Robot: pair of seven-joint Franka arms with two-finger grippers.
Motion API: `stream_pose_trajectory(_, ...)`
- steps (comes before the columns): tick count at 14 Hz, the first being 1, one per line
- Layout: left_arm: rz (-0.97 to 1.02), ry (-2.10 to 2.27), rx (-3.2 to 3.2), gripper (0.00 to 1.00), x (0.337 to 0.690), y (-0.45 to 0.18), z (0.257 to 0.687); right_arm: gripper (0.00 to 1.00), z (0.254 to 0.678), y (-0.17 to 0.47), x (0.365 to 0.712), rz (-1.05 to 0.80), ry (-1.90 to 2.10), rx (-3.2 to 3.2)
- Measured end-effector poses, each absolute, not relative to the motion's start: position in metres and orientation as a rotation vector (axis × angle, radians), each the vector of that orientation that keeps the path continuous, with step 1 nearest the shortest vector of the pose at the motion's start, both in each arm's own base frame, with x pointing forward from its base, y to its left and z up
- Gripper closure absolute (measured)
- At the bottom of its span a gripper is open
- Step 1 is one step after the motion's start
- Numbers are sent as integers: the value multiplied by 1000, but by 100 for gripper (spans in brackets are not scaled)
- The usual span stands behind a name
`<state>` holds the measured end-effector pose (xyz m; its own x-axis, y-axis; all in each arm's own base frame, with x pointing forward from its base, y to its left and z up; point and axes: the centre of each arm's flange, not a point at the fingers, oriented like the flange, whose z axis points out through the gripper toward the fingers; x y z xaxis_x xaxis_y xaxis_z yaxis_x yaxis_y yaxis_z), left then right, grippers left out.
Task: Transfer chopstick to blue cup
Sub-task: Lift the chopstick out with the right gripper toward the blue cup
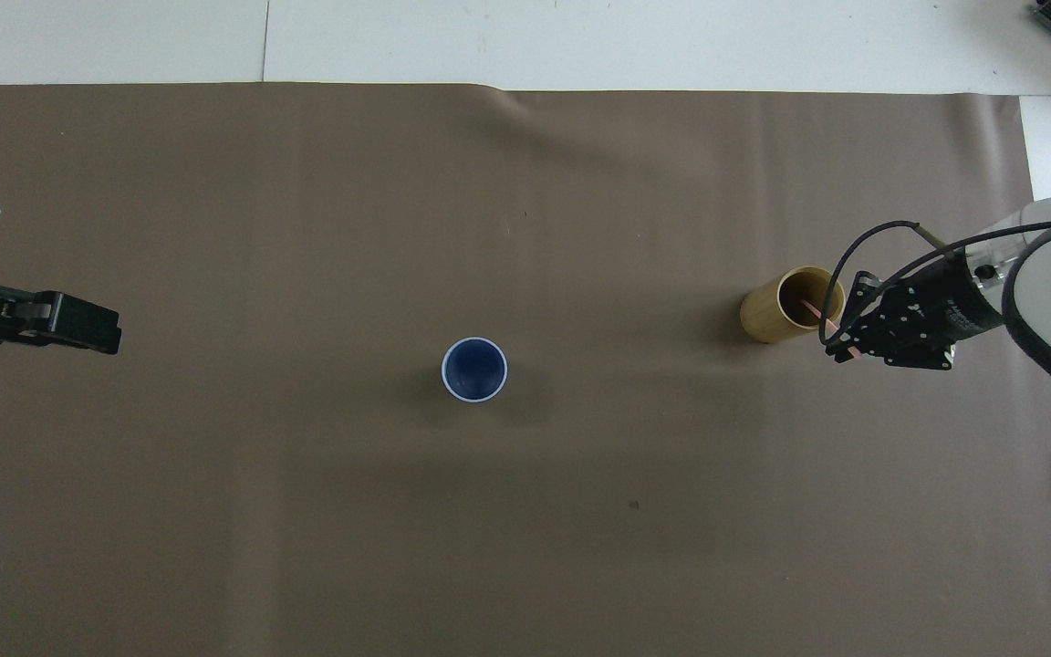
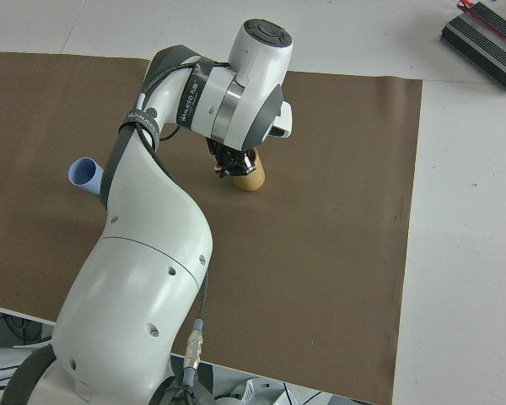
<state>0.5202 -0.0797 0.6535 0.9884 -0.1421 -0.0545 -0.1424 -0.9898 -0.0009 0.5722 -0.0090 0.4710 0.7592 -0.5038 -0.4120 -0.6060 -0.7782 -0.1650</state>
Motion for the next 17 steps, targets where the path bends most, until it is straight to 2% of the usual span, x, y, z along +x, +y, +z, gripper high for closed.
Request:
stream_pose_trajectory(6,93,231,-3127,0,520,-79,652,92,557,1,557,482,913,-2657)
stream_pose_trajectory(9,93,253,-3125,0,520,-79,652,92,592,27,544,473,963,-2610)
stream_pose_trajectory(14,81,254,-3126,0,520,-78,653,92,611,101,532,544,1019,-2518)
stream_pose_trajectory(17,69,253,-3127,0,521,-78,653,92,619,164,528,507,1089,-2480)
